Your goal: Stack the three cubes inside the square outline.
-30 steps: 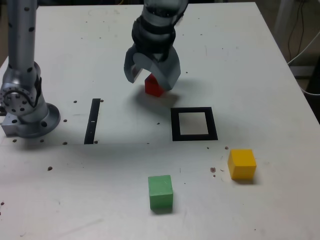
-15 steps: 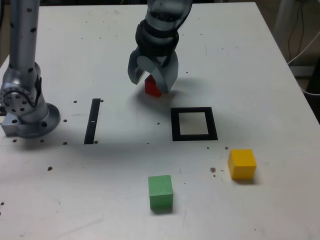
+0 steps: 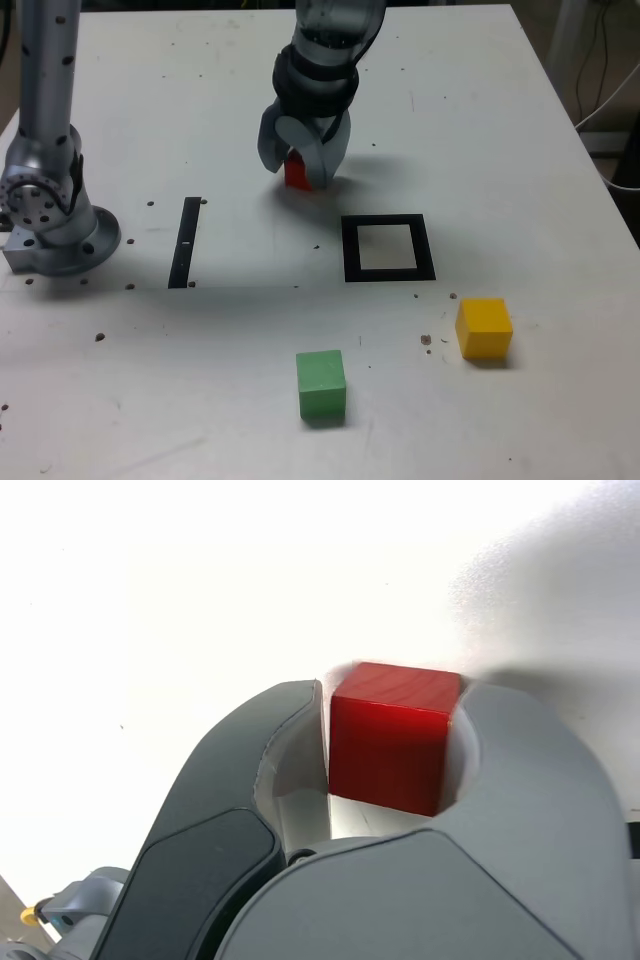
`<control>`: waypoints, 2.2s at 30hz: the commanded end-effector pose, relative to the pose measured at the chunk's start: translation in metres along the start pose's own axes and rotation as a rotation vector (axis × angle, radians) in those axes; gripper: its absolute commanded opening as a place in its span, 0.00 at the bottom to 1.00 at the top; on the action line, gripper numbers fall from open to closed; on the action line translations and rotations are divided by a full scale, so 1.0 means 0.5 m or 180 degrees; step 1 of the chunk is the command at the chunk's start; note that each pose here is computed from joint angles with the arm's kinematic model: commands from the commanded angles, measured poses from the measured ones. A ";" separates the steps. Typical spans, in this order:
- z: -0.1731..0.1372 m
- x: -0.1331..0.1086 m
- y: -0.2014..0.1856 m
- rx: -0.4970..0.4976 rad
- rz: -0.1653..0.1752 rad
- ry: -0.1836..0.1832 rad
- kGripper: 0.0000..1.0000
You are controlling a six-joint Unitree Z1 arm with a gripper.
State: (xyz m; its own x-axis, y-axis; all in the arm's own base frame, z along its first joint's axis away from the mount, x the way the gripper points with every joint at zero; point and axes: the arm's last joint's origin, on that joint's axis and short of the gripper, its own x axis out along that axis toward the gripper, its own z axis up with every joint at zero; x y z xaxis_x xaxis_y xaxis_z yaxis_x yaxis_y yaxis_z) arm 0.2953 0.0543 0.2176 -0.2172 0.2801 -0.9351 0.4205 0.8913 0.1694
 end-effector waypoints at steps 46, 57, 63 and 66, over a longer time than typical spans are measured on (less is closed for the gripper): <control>0.150 -0.188 -0.149 -0.1198 -0.0313 -0.0436 0.30; 0.171 -0.154 -0.149 -0.1181 -0.0326 -0.0252 0.30; 0.185 -0.143 -0.150 -0.1180 -0.0338 -0.0246 0.30; 0.187 -0.141 -0.149 -0.1182 -0.0339 -0.0261 0.30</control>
State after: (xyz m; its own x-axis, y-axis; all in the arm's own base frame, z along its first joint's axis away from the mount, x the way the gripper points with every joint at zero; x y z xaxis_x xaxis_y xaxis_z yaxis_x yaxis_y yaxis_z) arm 0.3613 -0.0658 0.2434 -0.1627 0.1644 -0.9729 0.0513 0.9861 0.1580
